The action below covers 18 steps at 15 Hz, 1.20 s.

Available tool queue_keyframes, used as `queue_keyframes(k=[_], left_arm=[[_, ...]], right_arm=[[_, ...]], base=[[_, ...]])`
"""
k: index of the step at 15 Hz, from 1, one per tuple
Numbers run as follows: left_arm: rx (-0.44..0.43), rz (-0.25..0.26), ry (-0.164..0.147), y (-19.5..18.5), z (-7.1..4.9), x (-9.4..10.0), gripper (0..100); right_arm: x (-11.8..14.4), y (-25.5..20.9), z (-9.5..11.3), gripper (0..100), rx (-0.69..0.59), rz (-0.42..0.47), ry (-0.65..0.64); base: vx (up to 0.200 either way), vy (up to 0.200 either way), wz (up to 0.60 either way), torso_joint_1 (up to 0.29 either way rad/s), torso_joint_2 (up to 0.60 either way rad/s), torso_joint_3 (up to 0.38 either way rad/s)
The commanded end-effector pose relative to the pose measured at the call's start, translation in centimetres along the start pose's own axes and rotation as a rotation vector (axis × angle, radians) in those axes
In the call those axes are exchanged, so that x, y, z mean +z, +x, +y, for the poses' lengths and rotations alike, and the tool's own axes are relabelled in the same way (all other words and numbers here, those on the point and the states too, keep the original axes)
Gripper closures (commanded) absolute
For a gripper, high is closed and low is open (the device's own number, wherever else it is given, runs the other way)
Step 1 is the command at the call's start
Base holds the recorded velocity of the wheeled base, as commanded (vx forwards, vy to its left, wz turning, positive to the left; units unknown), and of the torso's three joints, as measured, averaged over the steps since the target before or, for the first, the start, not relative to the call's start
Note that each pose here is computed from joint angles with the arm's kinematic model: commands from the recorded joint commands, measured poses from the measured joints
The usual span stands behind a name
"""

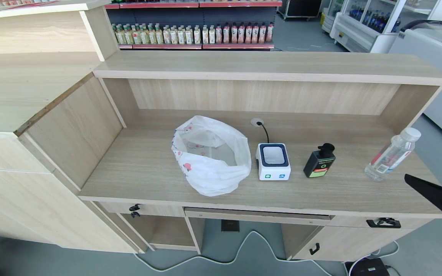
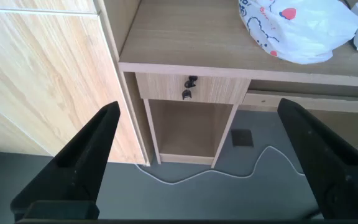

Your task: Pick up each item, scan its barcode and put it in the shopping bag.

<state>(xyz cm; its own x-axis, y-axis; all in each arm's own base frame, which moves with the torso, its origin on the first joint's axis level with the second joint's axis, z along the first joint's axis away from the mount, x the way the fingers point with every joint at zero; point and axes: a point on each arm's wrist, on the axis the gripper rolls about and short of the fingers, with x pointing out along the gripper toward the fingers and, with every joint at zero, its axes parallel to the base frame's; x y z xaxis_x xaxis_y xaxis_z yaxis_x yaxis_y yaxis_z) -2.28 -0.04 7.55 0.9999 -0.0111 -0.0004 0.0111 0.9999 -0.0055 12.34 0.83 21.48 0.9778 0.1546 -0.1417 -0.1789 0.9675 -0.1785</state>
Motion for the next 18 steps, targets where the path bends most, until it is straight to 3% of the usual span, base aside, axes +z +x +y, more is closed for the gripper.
queue_keyframes(k=[1, 4, 9, 14, 18], left_arm=[[0.000, 0.000, -0.001, 0.0, 0.0, 0.0, 0], [0.000, 0.000, -0.001, 0.0, 0.0, 0.0, 0], [0.000, 0.000, -0.001, 0.0, 0.0, 0.0, 0], [0.000, 0.000, -0.001, 0.0, 0.0, 0.0, 0], [0.000, 0.000, -0.001, 0.0, 0.0, 0.0, 0]], right_arm=[[-0.3, 3.6, -1.1, 0, -0.031, 0.050, 0.019], [-2.9, 8.3, -3.2, 0, -0.107, 0.094, 0.036], [-6.1, 8.7, -5.4, 0, -0.193, 0.209, 0.078], [-6.8, 12.1, -6.5, 0, -0.163, 0.190, 0.077], [-8.0, 14.1, -6.0, 0, -0.062, 0.181, 0.073]], base=[[0.000, 0.000, 0.00, 0.000, 0.00, 0.000], [0.000, 0.000, 0.00, 0.000, 0.00, 0.000], [0.000, 0.000, 0.00, 0.000, 0.00, 0.000], [0.000, 0.000, 0.00, 0.000, 0.00, 0.000], [0.000, 0.000, 0.00, 0.000, 0.00, 0.000]])
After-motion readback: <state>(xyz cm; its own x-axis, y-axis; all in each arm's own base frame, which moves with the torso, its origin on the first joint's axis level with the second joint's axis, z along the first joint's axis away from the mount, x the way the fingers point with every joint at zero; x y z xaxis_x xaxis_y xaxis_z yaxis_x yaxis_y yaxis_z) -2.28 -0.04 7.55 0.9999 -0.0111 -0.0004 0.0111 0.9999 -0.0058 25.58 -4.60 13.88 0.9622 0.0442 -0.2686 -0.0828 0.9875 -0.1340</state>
